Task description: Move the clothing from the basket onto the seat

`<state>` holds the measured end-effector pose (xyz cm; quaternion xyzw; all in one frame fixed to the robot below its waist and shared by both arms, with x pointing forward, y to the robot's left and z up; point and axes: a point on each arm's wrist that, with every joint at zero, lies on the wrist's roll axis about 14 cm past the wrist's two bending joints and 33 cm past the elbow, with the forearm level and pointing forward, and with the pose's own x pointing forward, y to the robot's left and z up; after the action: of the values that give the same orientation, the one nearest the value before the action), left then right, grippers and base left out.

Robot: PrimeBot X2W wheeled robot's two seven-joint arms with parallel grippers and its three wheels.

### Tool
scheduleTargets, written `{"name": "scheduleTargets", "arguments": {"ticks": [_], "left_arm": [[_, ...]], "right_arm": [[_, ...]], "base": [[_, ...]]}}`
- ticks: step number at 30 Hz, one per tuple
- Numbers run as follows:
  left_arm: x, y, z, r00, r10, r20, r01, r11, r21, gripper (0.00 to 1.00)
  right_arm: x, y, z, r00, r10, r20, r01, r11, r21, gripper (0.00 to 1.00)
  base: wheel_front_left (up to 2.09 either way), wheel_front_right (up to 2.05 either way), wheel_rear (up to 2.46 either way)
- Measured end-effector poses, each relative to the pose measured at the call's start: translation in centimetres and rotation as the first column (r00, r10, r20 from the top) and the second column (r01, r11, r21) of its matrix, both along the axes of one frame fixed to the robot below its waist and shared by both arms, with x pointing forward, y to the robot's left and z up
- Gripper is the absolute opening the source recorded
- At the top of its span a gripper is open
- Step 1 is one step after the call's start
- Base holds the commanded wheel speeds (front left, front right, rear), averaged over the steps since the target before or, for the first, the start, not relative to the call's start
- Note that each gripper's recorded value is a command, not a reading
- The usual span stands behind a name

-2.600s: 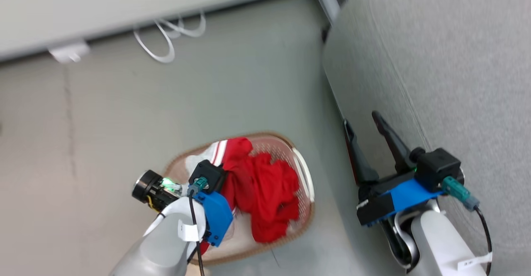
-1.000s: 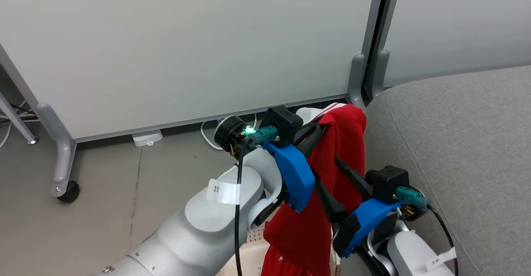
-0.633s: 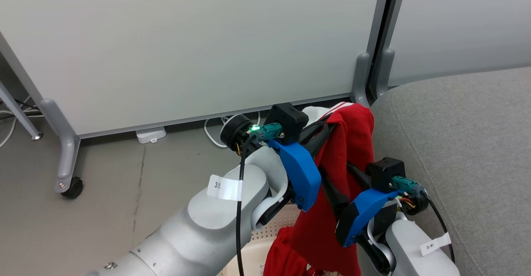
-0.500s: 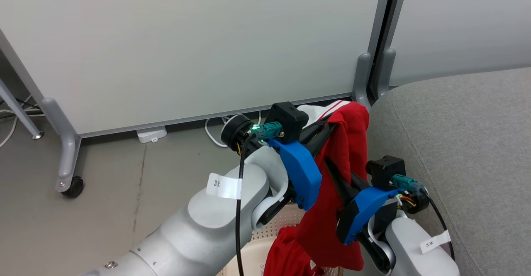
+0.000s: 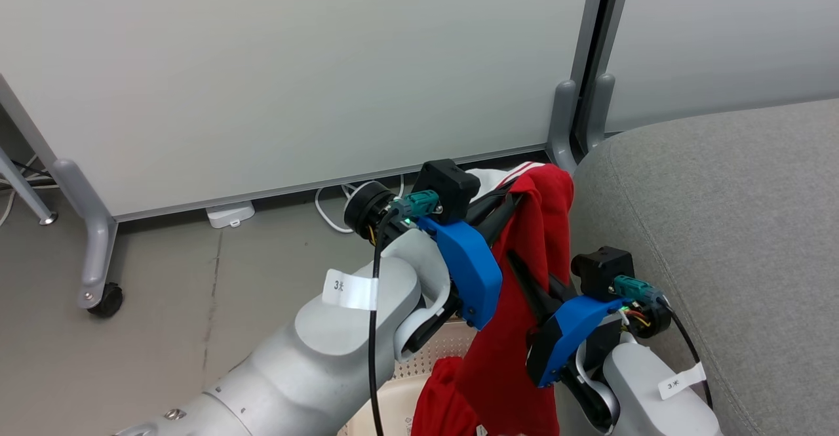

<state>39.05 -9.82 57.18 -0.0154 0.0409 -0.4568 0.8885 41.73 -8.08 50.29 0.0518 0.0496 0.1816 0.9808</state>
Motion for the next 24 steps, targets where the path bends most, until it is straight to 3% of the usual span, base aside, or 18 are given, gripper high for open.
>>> {"name": "scheduleTargets", "arguments": {"ticks": [24], "left_arm": [[0.05,-0.53,-0.35,1.000,-0.012,-0.016,0.012,1.000,-0.004,0.00]], "right_arm": [[-0.15,-0.60,-0.22,1.000,-0.016,-0.005,0.016,1.000,0.007,0.00]], "base": [[0.00,0.00,0.00]]}}
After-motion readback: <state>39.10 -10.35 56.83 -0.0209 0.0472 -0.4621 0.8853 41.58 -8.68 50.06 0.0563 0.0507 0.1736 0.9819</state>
